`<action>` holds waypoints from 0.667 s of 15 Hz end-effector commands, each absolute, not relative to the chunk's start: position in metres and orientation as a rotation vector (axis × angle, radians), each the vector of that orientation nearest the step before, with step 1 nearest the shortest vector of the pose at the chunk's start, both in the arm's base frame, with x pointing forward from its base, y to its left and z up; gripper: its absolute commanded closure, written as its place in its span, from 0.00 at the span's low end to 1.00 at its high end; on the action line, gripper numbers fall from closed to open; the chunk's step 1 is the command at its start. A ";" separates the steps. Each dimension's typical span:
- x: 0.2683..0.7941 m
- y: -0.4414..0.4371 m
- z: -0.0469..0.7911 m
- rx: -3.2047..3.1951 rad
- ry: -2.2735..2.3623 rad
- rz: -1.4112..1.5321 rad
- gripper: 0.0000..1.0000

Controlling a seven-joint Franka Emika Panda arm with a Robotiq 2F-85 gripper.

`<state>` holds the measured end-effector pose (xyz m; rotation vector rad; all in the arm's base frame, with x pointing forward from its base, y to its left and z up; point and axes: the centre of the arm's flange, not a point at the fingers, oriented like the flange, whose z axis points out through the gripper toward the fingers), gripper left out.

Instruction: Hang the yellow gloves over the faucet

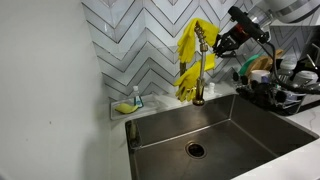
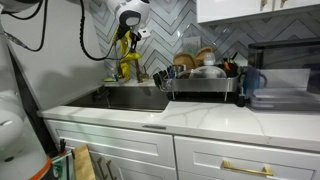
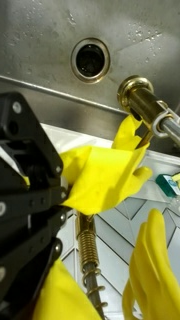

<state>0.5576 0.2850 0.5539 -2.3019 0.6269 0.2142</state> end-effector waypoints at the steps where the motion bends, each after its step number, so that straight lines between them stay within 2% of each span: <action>1: 0.548 0.262 0.571 -2.374 0.677 0.137 1.00; 10: 0.545 0.219 0.601 -2.424 0.781 -0.010 1.00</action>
